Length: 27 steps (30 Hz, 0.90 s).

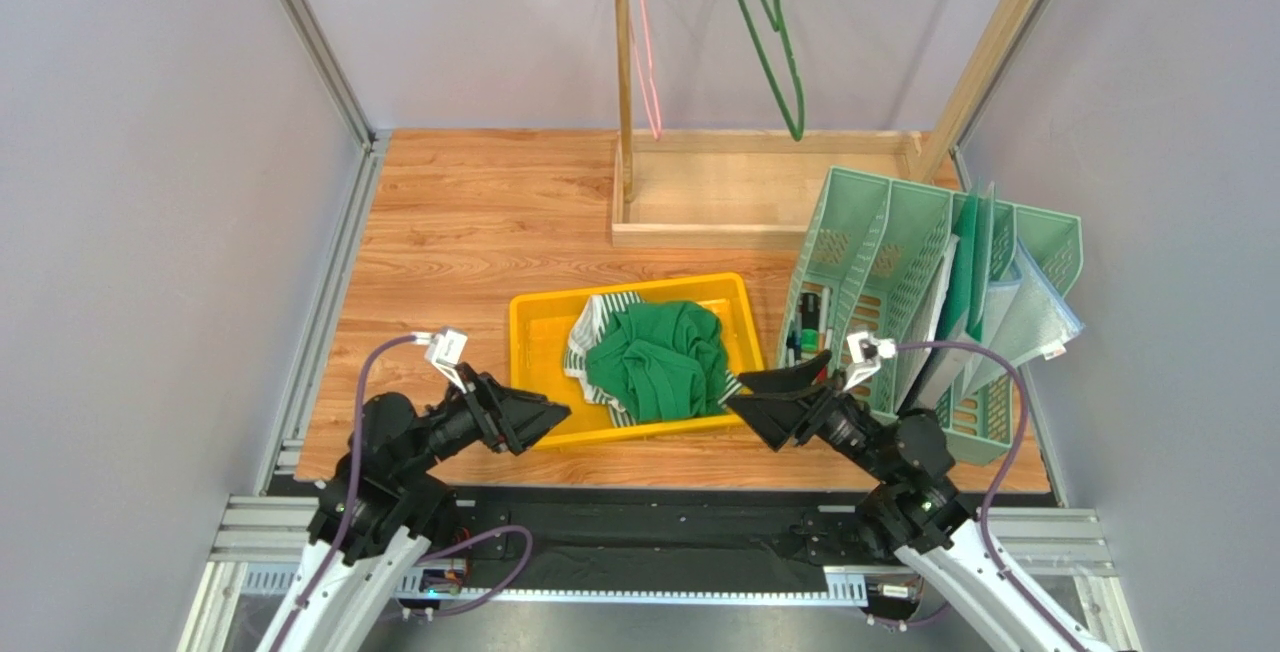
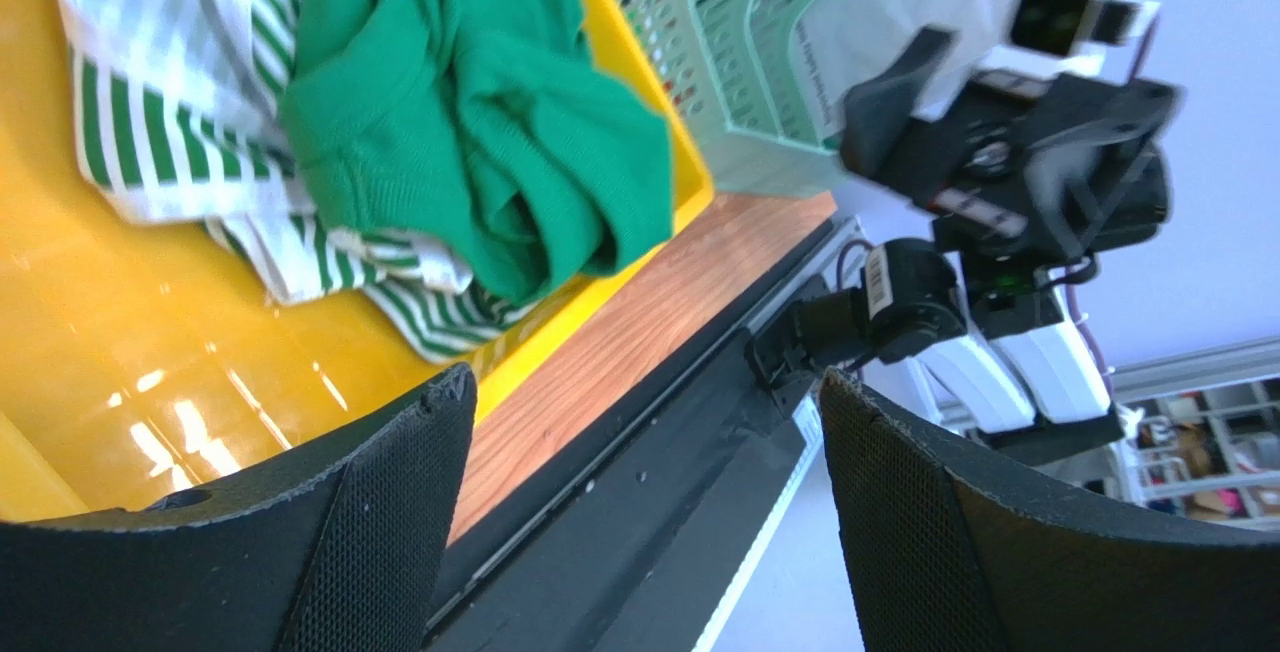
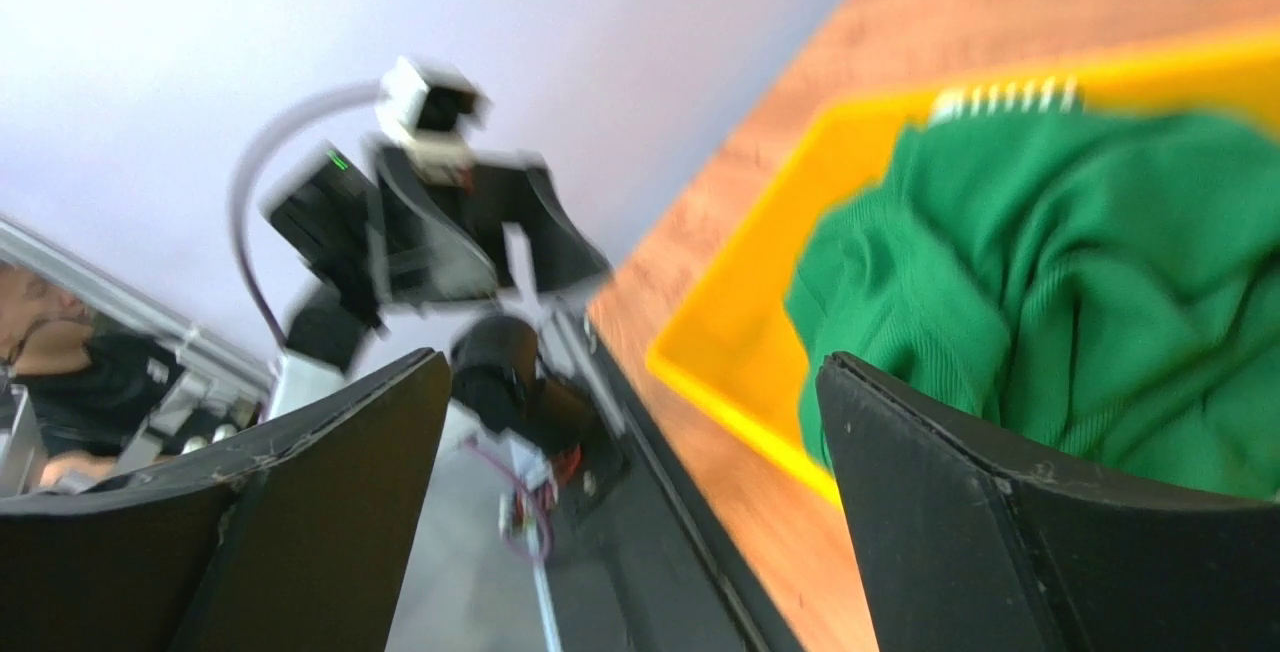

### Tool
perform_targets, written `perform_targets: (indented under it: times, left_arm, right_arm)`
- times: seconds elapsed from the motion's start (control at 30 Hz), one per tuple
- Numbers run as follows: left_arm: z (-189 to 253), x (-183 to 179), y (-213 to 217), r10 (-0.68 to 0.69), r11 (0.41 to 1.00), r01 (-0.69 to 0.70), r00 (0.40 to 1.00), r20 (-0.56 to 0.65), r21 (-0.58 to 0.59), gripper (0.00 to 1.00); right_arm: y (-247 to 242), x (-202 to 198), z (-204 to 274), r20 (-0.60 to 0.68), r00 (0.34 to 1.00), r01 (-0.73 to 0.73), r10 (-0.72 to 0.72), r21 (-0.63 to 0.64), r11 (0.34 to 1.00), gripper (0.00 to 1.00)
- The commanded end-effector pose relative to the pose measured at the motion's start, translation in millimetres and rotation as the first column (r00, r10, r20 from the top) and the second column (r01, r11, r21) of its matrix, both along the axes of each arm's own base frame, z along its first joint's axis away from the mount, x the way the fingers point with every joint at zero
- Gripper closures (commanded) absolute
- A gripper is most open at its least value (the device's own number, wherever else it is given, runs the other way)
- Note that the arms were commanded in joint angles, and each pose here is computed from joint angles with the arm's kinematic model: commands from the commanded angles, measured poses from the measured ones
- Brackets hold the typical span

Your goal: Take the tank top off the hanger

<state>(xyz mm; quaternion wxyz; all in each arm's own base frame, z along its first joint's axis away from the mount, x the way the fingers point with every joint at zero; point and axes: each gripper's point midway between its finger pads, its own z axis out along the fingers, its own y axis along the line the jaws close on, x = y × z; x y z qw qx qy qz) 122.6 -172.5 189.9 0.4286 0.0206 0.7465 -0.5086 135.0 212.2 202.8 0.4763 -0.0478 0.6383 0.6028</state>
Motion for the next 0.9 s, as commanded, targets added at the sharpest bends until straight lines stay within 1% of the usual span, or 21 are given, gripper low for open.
perform_targets:
  times: [0.0,0.03,0.07,0.1,0.13,0.2,0.23,0.27,0.33,0.37,0.53,0.77,0.87]
  left_arm:
    - [17.5,-5.2,-7.5,-0.035,0.988,0.05,0.994,0.105,-0.146,0.12]
    - [8.4,0.0,-10.9,-0.04,0.987,0.055,0.994,0.103,-0.151,0.12]
    - [1.3,2.3,-14.2,-0.053,0.986,0.067,0.994,0.094,-0.152,0.12]
    - [-2.4,4.7,-15.7,-0.051,0.982,0.064,0.996,0.076,-0.178,0.11]
    - [-10.2,9.1,-18.6,-0.052,0.977,0.068,0.995,0.084,-0.2,0.11]
    - [-16.2,9.8,-23.5,-0.078,0.967,0.097,0.993,0.089,-0.235,0.1]
    - [-24.7,13.0,-22.8,-0.064,0.973,0.079,0.995,0.073,-0.219,0.1]
    - [-26.1,14.5,-21.8,-0.055,0.976,0.072,0.995,0.084,-0.205,0.1]
    - [-30.2,15.6,-21.3,-0.053,0.983,0.071,0.993,0.11,-0.171,0.1]
    - [-36.6,17.6,-19.9,-0.042,0.987,0.055,0.995,0.09,-0.154,0.1]
    - [-61.4,22.6,-14.8,-0.007,0.997,0.01,0.999,0.036,-0.076,0.1]
    - [-80.6,26.6,-8.3,0.028,1.0,-0.028,1.0,0.011,0.0,0.1]
    - [-85.7,26.8,-7.1,0.033,0.999,-0.033,0.999,0.002,0.017,0.1]
  right_arm:
    - [-12.6,26.6,-61.9,-0.082,0.982,0.161,-0.168,-0.09,0.983,0.0]
    - [-14.3,28.7,-69.5,-0.081,0.979,0.178,-0.189,-0.124,0.976,0.0]
    - [-20.6,35.4,-77.2,-0.089,0.966,0.228,-0.243,-0.157,0.961,0.0]
    - [-36.7,48.8,-96.3,-0.116,0.926,0.329,-0.36,-0.226,0.917,0.0]
    - [-41.3,51.7,-87.6,-0.081,0.92,0.363,-0.385,-0.201,0.91,0.0]
    - [-50.4,58.6,-94.2,-0.067,0.895,0.415,-0.441,-0.239,0.878,0.0]
    - [-56.3,61.9,-99.6,-0.096,0.873,0.445,-0.478,-0.247,0.861,0.0]
    - [-64.6,66.6,-104.8,-0.111,0.842,0.487,-0.527,-0.261,0.833,0.0]
    - [-68.5,67.2,-111.8,-0.123,0.828,0.498,-0.547,-0.285,0.819,0.0]
    - [-71.5,68.3,-114.2,-0.128,0.817,0.511,-0.563,-0.293,0.808,0.0]
    - [-69.6,64.0,-124.1,-0.128,0.83,0.479,-0.543,-0.334,0.812,0.0]
    - [-54.1,56.4,-112.5,-0.108,0.885,0.407,-0.454,-0.298,0.864,0.0]
    - [-51.4,54.7,-110.6,-0.109,0.892,0.393,-0.438,-0.288,0.873,0.0]
